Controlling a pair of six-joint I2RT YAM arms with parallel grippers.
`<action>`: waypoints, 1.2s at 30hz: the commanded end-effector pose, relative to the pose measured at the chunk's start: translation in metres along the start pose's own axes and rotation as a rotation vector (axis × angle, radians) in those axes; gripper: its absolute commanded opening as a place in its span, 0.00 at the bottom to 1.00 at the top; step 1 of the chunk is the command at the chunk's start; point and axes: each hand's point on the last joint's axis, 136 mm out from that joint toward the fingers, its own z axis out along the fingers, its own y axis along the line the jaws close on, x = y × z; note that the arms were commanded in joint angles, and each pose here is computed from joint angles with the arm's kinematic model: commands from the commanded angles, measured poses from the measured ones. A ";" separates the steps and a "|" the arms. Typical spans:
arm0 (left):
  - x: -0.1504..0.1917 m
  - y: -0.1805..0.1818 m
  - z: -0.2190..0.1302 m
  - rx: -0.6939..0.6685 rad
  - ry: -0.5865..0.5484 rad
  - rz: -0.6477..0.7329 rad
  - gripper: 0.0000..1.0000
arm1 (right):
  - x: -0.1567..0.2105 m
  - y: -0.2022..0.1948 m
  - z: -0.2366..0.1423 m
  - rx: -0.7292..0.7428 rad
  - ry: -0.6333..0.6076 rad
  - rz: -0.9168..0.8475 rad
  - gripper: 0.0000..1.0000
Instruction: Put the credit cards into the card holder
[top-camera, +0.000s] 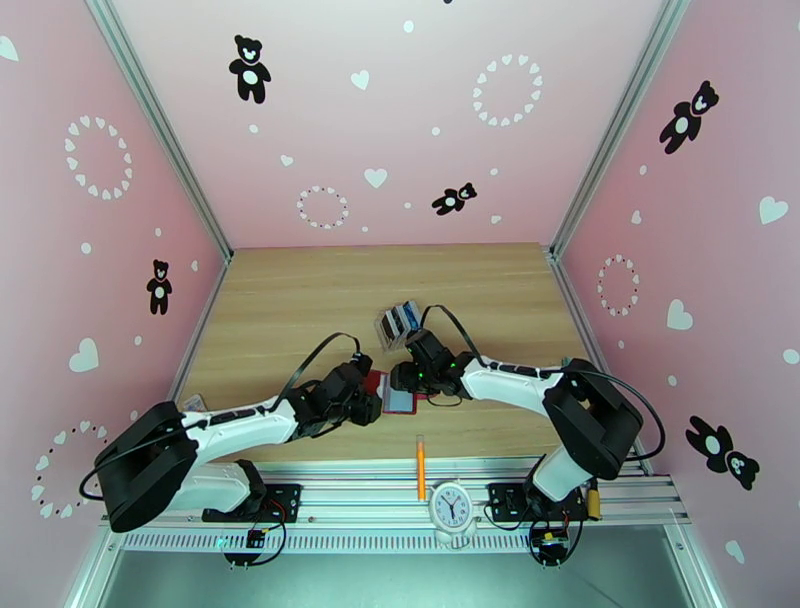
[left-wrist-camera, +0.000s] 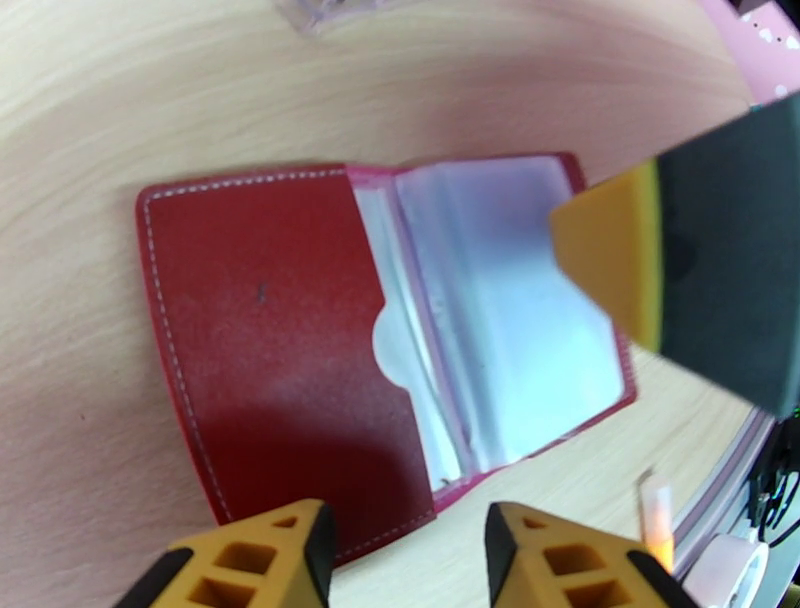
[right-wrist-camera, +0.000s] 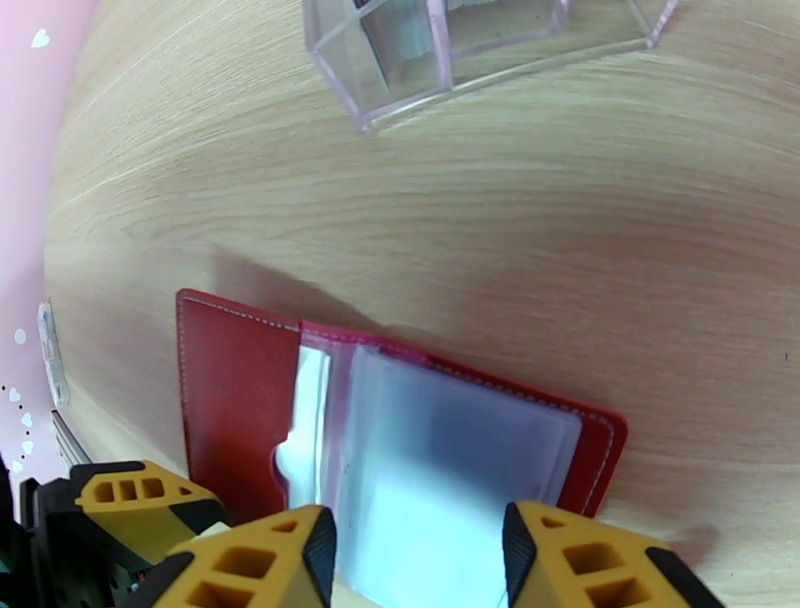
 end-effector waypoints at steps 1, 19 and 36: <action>0.003 -0.001 0.004 0.010 0.011 0.019 0.47 | -0.003 -0.001 0.005 0.019 0.006 -0.007 0.51; 0.011 0.004 0.008 -0.004 0.043 0.004 0.49 | -0.004 -0.003 0.018 0.031 0.026 -0.011 0.51; 0.010 -0.001 0.011 0.012 0.059 0.005 0.57 | 0.005 0.017 0.023 -0.047 0.057 0.001 0.51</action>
